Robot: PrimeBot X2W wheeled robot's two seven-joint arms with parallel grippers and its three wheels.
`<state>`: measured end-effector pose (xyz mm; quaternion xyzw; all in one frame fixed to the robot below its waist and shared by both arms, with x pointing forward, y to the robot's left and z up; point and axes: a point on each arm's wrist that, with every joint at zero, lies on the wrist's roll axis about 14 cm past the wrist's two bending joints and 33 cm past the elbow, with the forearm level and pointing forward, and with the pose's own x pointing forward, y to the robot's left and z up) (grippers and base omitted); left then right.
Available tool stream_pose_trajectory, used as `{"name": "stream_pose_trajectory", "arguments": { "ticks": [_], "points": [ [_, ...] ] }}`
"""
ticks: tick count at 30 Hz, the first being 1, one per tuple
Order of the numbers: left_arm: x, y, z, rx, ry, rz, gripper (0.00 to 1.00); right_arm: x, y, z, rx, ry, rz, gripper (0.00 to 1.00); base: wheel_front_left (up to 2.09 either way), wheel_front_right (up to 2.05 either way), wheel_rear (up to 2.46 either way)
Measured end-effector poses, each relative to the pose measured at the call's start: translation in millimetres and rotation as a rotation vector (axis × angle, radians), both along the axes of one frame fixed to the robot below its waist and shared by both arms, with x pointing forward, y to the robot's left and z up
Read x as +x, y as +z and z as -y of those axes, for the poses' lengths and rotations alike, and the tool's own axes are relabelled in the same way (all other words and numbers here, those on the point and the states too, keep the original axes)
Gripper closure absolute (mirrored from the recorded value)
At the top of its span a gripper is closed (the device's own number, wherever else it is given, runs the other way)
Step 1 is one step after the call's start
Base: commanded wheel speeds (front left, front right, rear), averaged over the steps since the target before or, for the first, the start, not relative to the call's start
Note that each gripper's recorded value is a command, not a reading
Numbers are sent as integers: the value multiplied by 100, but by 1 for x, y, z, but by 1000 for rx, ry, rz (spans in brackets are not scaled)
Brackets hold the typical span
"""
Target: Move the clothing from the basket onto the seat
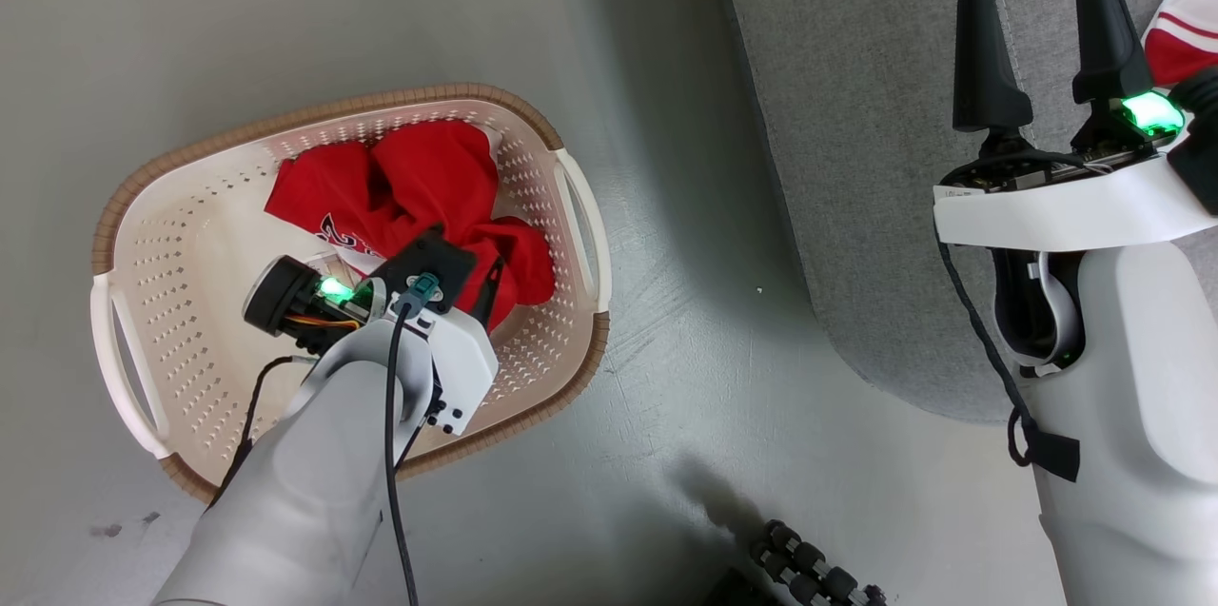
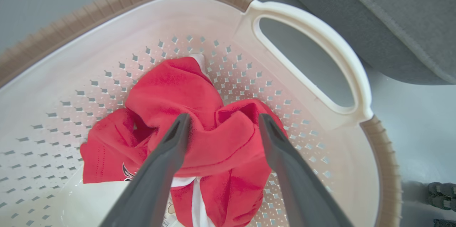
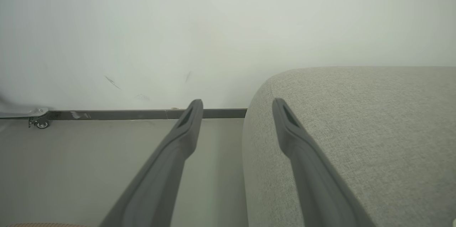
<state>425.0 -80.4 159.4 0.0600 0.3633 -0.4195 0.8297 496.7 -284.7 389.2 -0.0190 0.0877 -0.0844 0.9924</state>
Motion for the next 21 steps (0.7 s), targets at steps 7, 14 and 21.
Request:
{"name": "stream_pose_trajectory", "arguments": {
  "ticks": [7,14,21],
  "points": [
    [-5,-5,0,13,3,-24,100,-2,-2,1,-3,0,-9,0,0,0,0],
    [4,0,3,1,15,-6,100,-2,-3,2,-4,-4,-10,0,0,0,0],
    [16,5,-1,-15,68,17,100,0,-5,-1,4,0,-7,0,0,0,0]
  ]
}}
